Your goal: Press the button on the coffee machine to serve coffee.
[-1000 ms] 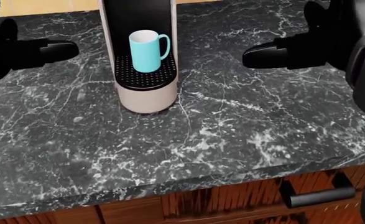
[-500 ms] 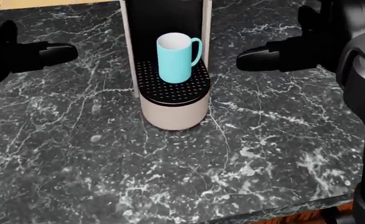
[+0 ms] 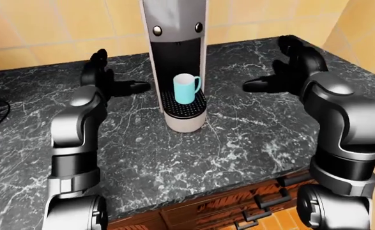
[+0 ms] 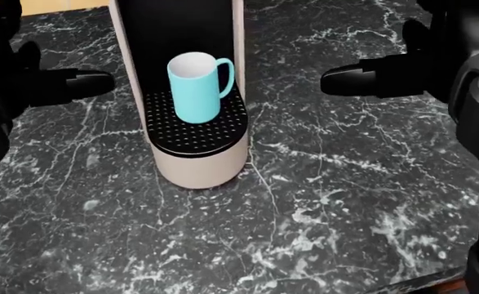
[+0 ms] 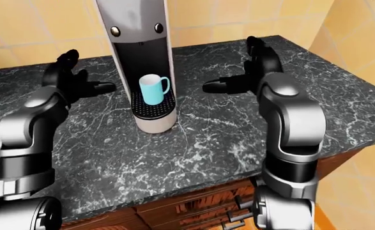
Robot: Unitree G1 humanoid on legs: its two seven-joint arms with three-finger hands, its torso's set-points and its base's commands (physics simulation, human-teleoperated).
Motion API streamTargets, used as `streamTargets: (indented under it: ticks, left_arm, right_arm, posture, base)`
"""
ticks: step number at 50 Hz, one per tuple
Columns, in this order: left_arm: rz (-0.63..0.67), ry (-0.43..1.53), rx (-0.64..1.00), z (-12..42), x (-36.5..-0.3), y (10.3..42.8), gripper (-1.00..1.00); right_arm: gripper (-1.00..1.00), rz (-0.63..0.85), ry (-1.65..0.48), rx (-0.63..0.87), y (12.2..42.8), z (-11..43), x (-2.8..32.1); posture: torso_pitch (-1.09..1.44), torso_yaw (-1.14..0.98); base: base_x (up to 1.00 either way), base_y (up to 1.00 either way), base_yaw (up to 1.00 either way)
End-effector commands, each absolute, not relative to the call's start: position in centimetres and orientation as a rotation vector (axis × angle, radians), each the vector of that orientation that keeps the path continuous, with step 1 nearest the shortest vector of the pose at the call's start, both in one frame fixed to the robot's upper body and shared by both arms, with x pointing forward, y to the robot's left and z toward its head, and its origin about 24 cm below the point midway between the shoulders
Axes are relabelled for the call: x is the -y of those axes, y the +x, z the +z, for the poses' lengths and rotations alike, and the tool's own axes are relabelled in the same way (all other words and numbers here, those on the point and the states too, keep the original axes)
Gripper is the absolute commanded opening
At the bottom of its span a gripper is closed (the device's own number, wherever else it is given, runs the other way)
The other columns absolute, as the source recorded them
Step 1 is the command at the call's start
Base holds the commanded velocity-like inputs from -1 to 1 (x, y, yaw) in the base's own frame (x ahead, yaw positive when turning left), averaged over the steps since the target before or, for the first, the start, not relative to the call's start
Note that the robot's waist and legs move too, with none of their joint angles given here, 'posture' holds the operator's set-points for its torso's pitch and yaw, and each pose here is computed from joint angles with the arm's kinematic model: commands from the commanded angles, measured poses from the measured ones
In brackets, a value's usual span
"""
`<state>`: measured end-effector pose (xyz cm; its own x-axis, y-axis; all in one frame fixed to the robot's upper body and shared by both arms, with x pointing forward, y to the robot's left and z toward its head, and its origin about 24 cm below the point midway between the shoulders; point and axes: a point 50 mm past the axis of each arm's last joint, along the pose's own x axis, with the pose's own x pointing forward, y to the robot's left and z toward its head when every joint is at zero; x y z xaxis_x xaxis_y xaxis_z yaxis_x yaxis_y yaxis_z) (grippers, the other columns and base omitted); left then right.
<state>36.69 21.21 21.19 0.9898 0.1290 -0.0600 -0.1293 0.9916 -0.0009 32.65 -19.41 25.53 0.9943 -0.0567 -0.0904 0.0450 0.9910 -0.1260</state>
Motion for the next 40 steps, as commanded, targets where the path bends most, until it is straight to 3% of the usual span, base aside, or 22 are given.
streamTargets:
  ticks: [1,40]
  left_arm:
    - [0.138,-0.003,0.068,24.06,-21.3,36.42,1.0]
    - [0.133,-0.025,0.043,24.43,-21.28,36.55,1.0]
  right_arm:
    - [1.0,-0.033,-0.136,0.028,32.24,27.84,18.9]
    - [1.0,-0.038,-0.133,0.03,32.25,27.95,19.16]
  posture:
    - [0.0,0.0]
    - [-0.18,0.0]
  base:
    - [0.0,0.0,0.0]
    - [0.0,0.0,0.0]
